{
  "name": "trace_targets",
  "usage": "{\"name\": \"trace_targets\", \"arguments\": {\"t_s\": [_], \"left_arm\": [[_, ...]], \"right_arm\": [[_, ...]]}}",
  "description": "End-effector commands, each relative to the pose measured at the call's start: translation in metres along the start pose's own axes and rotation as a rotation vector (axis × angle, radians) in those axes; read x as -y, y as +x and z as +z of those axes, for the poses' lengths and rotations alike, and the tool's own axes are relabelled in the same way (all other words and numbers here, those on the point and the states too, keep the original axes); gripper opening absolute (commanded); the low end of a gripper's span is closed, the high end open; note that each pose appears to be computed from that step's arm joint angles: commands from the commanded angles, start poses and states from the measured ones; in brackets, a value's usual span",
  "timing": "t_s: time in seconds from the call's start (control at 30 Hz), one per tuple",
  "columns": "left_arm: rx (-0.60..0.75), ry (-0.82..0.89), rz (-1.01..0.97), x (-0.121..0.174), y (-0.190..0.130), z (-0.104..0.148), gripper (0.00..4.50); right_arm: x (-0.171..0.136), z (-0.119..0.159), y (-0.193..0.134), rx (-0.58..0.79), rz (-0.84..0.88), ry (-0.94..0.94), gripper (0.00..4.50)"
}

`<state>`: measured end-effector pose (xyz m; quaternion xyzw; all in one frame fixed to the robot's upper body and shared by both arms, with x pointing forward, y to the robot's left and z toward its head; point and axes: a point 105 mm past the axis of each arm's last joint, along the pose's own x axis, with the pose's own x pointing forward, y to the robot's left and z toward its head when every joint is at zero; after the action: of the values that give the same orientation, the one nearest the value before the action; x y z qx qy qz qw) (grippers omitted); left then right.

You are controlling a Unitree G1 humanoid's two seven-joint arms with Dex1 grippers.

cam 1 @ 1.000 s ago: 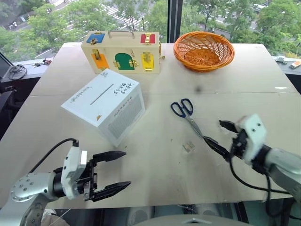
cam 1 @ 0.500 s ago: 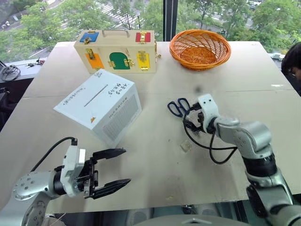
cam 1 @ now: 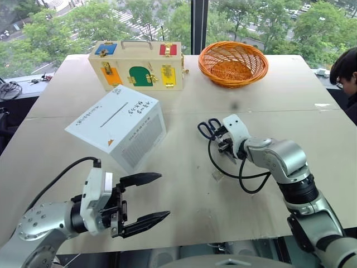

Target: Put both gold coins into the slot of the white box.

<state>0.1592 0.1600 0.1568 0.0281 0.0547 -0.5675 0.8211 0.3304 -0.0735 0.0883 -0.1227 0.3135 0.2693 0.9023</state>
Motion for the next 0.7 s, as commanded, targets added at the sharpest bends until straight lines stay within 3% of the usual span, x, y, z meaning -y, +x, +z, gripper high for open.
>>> {"name": "trace_targets", "arguments": {"t_s": [0.03, 0.17, 0.33, 0.5, 0.63, 0.7], "left_arm": [[0.028, 0.048, -0.027, 0.009, 0.009, 0.018, 4.50], [0.049, 0.062, -0.026, 0.006, 0.017, 0.025, 4.50], [0.072, 0.063, -0.048, 0.010, 0.025, 0.030, 4.50], [0.080, 0.058, -0.084, 0.014, 0.027, 0.032, 4.50], [0.076, 0.064, -0.115, 0.016, 0.027, 0.033, 4.50], [0.078, 0.066, -0.126, 0.017, 0.027, 0.034, 4.50]], "right_arm": [[0.006, 0.008, -0.025, 0.116, 0.075, -0.004, 0.32], [0.019, 0.032, -0.089, 0.308, 0.085, -0.041, 0.32], [0.037, 0.015, -0.157, 0.310, 0.011, -0.071, 0.32], [0.057, -0.026, -0.202, 0.174, -0.123, -0.072, 0.32], [0.093, -0.095, -0.235, -0.106, -0.375, 0.087, 0.31], [0.111, -0.118, -0.233, -0.150, -0.451, 0.146, 0.31]]}}
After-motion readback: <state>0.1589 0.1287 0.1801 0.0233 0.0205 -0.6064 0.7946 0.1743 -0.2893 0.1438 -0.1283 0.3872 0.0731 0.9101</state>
